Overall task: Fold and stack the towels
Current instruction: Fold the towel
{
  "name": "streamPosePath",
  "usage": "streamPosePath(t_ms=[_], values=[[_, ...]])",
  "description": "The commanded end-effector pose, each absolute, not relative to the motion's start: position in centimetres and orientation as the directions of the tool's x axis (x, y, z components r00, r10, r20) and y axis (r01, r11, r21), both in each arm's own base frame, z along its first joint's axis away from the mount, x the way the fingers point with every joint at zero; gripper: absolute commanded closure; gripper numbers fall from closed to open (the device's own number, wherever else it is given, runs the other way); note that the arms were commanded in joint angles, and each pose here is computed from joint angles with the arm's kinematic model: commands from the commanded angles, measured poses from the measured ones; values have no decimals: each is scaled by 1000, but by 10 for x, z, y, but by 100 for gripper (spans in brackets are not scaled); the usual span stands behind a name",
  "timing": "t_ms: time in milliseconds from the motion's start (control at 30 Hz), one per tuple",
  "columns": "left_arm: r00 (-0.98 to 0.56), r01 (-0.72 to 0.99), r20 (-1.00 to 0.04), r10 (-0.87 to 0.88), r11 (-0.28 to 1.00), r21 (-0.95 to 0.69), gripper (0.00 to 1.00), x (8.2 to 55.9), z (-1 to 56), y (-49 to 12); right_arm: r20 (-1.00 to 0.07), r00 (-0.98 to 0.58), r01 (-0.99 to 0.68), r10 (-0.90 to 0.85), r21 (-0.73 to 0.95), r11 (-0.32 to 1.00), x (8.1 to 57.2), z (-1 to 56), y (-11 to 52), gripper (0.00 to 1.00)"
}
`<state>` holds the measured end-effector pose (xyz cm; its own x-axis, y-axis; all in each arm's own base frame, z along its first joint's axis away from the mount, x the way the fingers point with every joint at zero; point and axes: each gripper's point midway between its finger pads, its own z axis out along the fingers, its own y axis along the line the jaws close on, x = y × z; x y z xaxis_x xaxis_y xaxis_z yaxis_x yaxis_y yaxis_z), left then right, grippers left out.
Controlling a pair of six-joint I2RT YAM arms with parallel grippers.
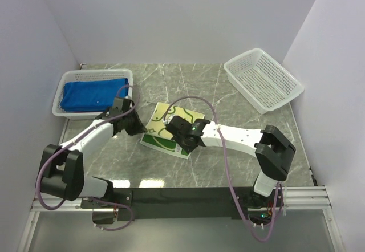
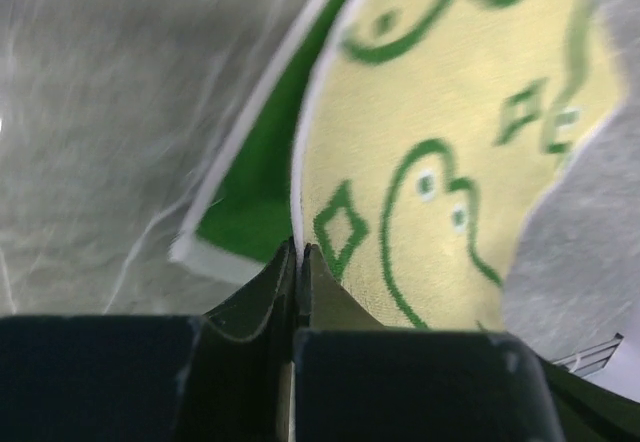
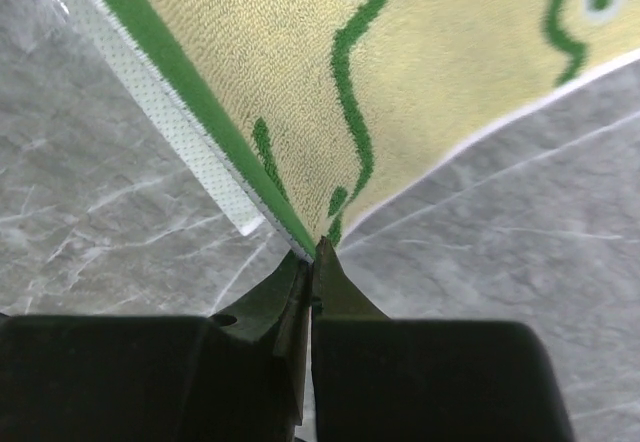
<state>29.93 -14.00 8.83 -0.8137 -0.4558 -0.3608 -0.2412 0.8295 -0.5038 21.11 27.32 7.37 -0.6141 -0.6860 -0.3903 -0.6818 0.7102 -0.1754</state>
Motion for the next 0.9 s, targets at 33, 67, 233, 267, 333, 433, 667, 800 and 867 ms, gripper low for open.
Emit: streamPosePath(t_ms=[33,67,233,267,333,433,667,800,867], values=[[-767,-354,-360,-531,818,-453,97,292,52,-118,-306,-654,-682,-692,-158,714,189,41,256,97],[-765,-369,-357,-536,819,-439,97,289,44,-116,-294,-655,-686,-696,-155,711,186,33,257,97],[-764,-391,-352,-541,822,-414,96,286,31,-116,-274,-656,-695,-704,-144,704,177,21,261,96],[-762,-396,-354,-543,822,-409,96,286,30,-115,-277,-654,-696,-704,-144,704,177,21,263,96],[-767,-401,-350,-538,828,-393,96,284,26,-115,-272,-654,-701,-705,-132,701,172,21,264,94],[-772,-395,-354,-527,835,-382,96,283,27,-116,-263,-652,-703,-711,-140,697,168,21,264,92],[-761,-351,-398,-512,842,-411,98,293,61,-123,-275,-641,-686,-716,-212,696,174,48,260,93],[-740,-326,-451,-499,853,-408,99,303,87,-122,-322,-631,-669,-706,-234,705,184,74,267,92],[-727,-322,-475,-495,857,-401,99,308,97,-120,-333,-628,-669,-703,-231,707,185,81,269,92]])
